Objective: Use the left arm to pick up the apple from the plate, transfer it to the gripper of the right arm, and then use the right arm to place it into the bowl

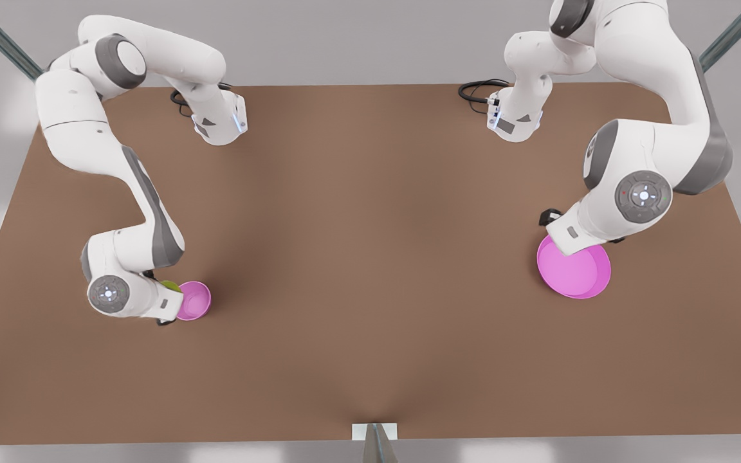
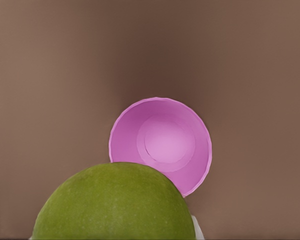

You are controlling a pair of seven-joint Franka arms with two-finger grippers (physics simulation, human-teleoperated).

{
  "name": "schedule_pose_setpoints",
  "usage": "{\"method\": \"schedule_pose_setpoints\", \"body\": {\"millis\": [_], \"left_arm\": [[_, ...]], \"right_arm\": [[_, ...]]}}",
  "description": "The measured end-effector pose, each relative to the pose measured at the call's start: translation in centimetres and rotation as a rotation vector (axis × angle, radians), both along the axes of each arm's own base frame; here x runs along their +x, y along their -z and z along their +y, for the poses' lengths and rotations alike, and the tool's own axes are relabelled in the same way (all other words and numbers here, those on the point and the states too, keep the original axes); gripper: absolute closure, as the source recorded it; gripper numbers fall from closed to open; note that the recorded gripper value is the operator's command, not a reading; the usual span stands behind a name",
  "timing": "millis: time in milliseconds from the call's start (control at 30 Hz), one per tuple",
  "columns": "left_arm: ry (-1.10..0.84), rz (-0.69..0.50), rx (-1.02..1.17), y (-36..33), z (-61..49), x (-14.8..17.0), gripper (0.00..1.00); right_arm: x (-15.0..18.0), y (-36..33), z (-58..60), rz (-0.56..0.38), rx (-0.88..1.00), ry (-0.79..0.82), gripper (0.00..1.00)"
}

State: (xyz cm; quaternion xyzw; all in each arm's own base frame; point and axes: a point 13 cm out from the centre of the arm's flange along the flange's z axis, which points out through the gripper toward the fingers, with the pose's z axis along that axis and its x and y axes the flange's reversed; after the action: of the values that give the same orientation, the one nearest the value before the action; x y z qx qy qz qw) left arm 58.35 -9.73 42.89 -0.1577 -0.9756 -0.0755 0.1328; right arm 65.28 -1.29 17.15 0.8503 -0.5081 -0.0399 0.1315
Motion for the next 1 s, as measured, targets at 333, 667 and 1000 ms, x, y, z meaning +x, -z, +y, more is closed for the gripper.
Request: {"method": "schedule_pose_setpoints", "body": {"millis": [333, 667, 1000], "left_arm": [[-0.006, 0.010, 0.013, 0.1, 0.3, -0.2, 0.00], [-0.013, 0.013, 0.012, 0.1, 0.5, -0.3, 0.00], [-0.015, 0.013, 0.012, 0.1, 0.4, -0.3, 0.00]], "right_arm": [[0.7, 4.1, 3.1, -0.059, 0.083, 0.029, 0.25], [-0.3, 5.5, 1.9, -0.065, 0.088, 0.056, 0.00], [1.4, 0.2, 1.5, -0.145, 0.048, 0.095, 0.00]]}}
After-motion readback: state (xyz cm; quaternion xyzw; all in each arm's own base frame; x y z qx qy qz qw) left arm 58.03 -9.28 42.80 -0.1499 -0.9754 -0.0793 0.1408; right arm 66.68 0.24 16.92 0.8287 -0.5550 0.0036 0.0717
